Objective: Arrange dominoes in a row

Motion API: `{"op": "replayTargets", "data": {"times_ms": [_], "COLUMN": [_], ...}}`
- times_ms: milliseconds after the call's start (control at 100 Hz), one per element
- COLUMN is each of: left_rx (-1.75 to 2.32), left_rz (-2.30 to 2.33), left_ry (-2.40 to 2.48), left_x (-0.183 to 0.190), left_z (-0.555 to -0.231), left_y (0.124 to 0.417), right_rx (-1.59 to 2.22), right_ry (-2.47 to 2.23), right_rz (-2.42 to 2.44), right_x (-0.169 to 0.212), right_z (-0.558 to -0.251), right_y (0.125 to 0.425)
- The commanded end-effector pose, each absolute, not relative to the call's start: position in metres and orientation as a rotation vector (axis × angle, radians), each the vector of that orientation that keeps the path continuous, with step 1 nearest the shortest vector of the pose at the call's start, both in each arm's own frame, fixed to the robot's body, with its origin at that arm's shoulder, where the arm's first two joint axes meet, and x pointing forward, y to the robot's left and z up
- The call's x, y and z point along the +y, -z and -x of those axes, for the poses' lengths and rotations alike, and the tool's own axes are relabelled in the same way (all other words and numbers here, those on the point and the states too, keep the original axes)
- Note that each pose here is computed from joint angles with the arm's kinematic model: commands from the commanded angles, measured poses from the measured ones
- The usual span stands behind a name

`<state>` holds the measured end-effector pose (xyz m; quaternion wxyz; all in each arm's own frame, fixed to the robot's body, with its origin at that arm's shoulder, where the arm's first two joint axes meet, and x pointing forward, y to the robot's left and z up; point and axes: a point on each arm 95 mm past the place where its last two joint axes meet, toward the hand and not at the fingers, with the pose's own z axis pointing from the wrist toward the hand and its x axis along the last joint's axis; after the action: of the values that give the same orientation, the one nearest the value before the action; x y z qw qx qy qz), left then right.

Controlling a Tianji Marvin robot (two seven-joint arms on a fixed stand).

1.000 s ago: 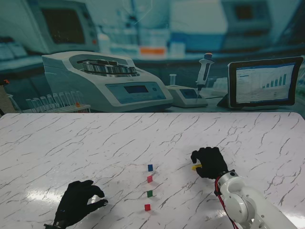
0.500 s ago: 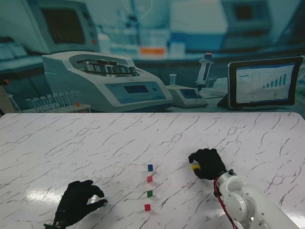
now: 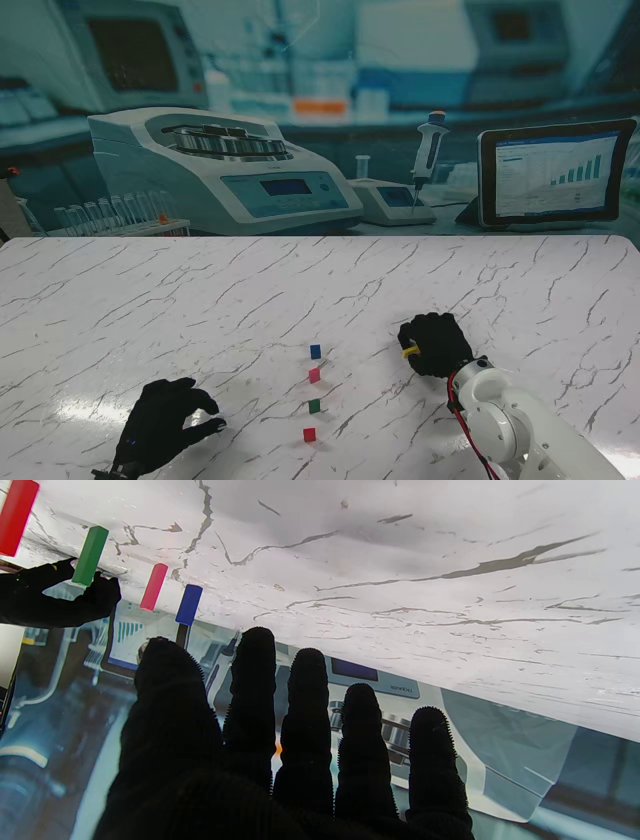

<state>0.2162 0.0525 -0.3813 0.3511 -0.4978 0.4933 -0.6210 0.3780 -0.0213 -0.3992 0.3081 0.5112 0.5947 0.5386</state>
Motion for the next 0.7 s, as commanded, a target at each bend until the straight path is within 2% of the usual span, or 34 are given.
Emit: {"op": "replayTargets", "data": {"times_ms": [0,690], "left_rx": [1.288,1.283], "left_rz": [1.307,1.304], "left_ry": [1.624,1.623], "left_x": [0.0494,0.0494], "left_z": [-0.2122,-0.212], "left_y": [0.3841,0.3847], "right_rx": [1.579,1.525], "right_ry": [-1.42,-1.461], "right_rz": [-1.37,-1.308], "right_x": [-0.0179,-0.0132], "right_z": [-0.3729,-0.373], "right_y": [0.4064,0.4018]}}
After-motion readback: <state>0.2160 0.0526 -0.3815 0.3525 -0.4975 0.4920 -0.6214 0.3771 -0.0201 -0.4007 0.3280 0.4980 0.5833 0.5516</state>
